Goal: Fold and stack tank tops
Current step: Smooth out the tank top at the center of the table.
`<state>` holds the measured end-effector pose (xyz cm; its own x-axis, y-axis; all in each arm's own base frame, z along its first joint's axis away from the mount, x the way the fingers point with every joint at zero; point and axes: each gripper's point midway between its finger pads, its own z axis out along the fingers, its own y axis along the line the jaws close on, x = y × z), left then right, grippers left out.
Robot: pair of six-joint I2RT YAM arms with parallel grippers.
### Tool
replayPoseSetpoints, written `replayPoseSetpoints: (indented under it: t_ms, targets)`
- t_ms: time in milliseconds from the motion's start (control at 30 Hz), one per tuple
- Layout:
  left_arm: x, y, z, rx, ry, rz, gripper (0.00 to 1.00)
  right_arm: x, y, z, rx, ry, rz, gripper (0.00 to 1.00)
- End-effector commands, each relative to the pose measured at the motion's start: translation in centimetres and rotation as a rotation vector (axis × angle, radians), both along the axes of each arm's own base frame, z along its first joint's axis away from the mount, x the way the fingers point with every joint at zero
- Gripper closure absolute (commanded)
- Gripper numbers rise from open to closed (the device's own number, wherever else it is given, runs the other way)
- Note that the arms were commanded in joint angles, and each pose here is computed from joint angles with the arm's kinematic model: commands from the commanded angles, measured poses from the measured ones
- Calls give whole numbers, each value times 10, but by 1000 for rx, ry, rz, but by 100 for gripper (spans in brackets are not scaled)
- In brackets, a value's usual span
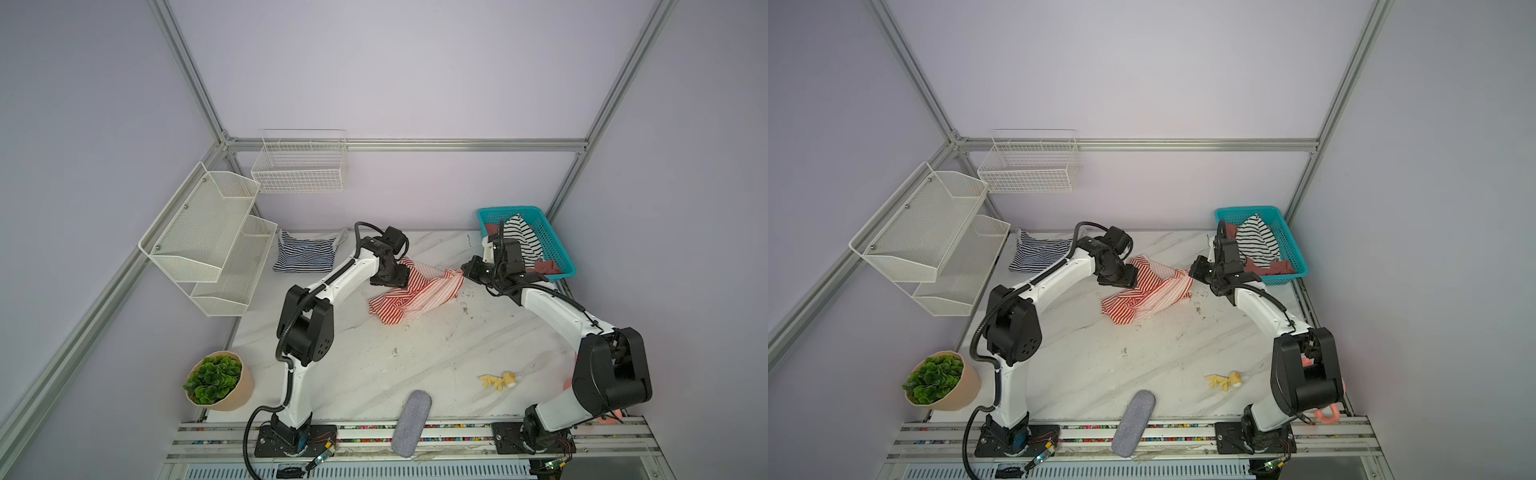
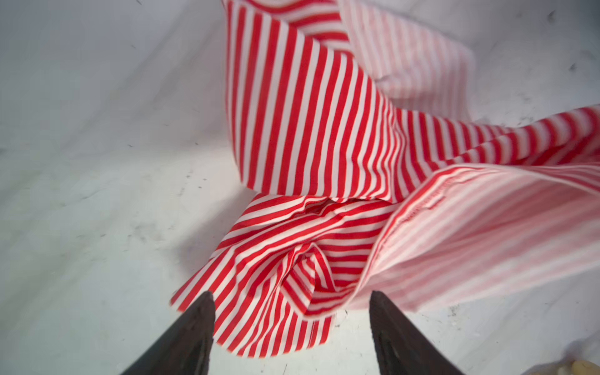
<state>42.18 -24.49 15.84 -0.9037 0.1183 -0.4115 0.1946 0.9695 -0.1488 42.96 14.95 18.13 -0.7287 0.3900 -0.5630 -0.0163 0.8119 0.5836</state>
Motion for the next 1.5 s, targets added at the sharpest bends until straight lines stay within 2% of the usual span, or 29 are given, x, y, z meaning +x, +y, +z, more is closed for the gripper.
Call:
replayPoseSetpoints:
  t_ms: [0,100,333,500,567,667,867,1467]
  targets:
    - [-21,24,45,0,-96,72,35,12,1,14,4,-52,10,100]
    - [-51,18,34,25,-82,51,49,15,-1,11,-2,-51,4,100]
    - [-102,5,-28,148,36,24,64,14,-2,11,0,-53,7,100]
    - [-103,8,-58,215,67,74,65,10,-3,10,6,-54,6,100]
    - [-100,10,-65,233,66,96,61,9,-3,9,10,-54,7,100]
    - [-96,7,-75,239,75,109,56,8,-2,5,13,-46,10,100]
    - [-93,1,-96,246,108,118,56,5,-3,1,13,-38,9,100]
    - [-83,0,-124,269,137,150,59,3,-5,-3,19,-34,2,100]
